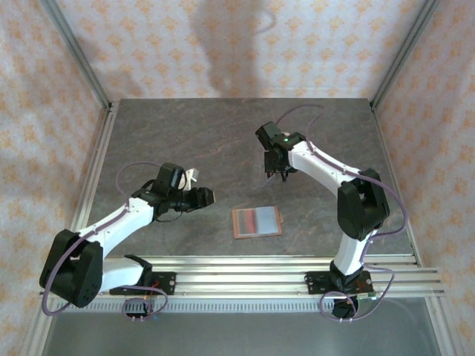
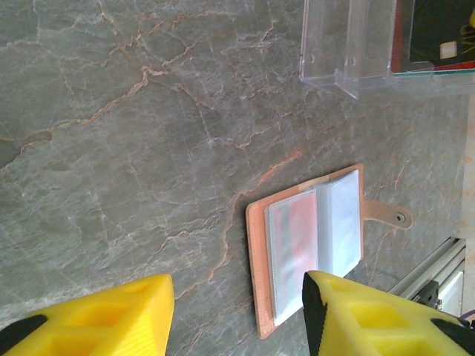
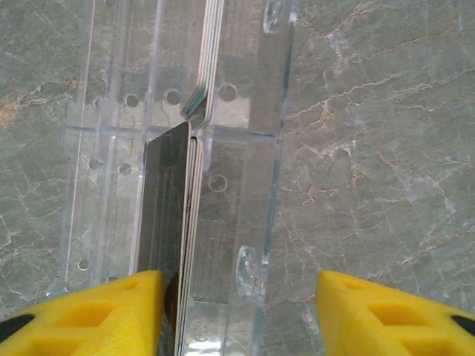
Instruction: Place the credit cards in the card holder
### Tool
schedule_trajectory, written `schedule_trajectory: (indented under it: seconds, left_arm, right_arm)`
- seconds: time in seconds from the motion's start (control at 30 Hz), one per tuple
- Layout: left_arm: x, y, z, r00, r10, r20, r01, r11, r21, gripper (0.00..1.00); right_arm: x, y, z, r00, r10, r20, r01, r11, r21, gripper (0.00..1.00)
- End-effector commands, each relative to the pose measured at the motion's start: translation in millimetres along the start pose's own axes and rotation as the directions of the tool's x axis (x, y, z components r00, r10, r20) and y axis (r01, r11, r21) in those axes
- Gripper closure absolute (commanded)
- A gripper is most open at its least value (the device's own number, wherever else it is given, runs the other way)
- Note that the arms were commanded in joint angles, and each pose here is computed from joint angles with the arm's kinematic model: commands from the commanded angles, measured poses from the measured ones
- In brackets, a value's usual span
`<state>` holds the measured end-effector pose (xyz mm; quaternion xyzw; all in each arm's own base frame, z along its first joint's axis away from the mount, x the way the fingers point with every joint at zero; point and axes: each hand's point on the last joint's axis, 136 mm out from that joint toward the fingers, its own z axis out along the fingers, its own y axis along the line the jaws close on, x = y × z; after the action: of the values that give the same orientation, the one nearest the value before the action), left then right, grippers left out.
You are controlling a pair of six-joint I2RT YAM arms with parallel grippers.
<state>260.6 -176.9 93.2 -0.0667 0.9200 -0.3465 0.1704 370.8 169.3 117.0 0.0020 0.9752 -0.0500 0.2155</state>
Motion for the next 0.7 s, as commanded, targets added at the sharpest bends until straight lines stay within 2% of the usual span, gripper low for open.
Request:
schedule_trajectory:
  seconds: [0.0, 0.23, 0.43, 0.67]
  left_arm:
    - [0, 1, -2, 1.000, 0.019, -0.012, -0.019, 1.000, -0.015, 0.50]
    - [0, 3, 1, 0.999, 0.037, -0.020, -0.037, 0.999, -0.019, 0.50]
    - [2, 5, 3, 0.999, 0.032, -0.033, -0.032, 0.999, -0.021, 0.50]
    - [3, 6, 3, 0.999, 0.032, -0.036, -0.033, 0.999, -0.025, 0.51]
  right_arm:
    - [-7, -13, -12, 0.999, -0.033, 0.021, 0.032, 0.998, 0.063, 0.49]
    - [-4, -12, -11, 0.998, -0.061, 0.002, 0.061, 0.996, 0.059, 0.66]
    - [-1, -6, -12, 0.998, -0.068, -0.009, 0.068, 0.997, 0.023, 0.84]
    - [-2, -6, -20, 0.998, -0.060, -0.004, 0.060, 0.998, 0.002, 0.98]
